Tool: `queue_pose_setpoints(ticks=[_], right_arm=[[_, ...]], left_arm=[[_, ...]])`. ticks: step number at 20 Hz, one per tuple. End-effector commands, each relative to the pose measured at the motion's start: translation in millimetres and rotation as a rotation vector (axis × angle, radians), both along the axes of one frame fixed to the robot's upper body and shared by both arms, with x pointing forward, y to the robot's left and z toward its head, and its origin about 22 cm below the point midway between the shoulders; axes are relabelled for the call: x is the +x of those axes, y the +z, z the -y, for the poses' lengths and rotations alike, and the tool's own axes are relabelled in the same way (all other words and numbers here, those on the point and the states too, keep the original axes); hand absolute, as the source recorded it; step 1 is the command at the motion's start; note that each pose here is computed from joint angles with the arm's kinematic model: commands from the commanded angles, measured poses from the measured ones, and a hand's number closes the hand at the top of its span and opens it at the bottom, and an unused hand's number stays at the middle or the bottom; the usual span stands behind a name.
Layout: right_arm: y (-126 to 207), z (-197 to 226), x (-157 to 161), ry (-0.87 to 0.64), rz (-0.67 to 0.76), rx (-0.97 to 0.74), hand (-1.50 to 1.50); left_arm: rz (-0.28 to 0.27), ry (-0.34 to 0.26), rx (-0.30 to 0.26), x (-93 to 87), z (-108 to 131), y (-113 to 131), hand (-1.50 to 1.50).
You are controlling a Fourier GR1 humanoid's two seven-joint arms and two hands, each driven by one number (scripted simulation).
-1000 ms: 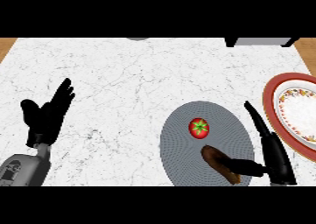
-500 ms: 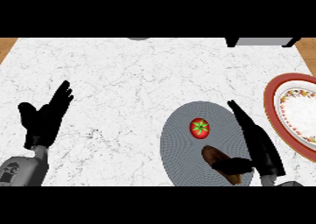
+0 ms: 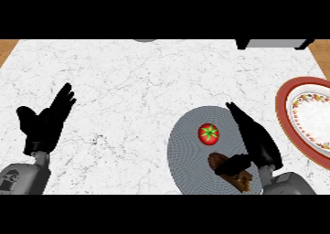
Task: Pick the tomato from the placemat and place it in the plate
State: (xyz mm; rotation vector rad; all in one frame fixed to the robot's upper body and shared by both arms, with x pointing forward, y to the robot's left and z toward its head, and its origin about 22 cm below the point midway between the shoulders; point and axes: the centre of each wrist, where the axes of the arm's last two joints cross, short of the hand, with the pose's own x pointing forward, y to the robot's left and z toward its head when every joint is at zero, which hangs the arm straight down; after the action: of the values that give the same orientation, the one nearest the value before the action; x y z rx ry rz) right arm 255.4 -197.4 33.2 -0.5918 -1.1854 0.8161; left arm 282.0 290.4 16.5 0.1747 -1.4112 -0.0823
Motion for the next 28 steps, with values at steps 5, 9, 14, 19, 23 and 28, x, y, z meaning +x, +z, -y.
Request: queue_pose_setpoints(ticks=[5,9,14,19,23,28], right_arm=[[-7,-32,20,0.018,-0.075,-0.027,-1.50],[-15,-40,10,0.008,-0.087,-0.078,-1.50],[-26,-23,22,0.007,-0.102,-0.087,-1.50],[-21,-29,27,0.048,-0.142,-0.137,-1.50],[-36,-25,46,0.158,-0.211,-0.133,1.50],[-36,-31,22,0.184,-0.142,-0.099,1.50]], left_arm=[[0.008,-0.003,-0.009,-9.2,21,-4,0.00],[0.010,0.013,0.014,-5.9,-18,4,0.00],[-0.002,0.009,-0.002,-2.3,15,-8,0.00],[-0.014,0.000,-0.010,1.9,-4,-11,0.00],[-0.008,-0.009,-0.012,-1.0,19,-12,0.00],[0.004,0.015,0.001,0.0,-7,0,0.00]])
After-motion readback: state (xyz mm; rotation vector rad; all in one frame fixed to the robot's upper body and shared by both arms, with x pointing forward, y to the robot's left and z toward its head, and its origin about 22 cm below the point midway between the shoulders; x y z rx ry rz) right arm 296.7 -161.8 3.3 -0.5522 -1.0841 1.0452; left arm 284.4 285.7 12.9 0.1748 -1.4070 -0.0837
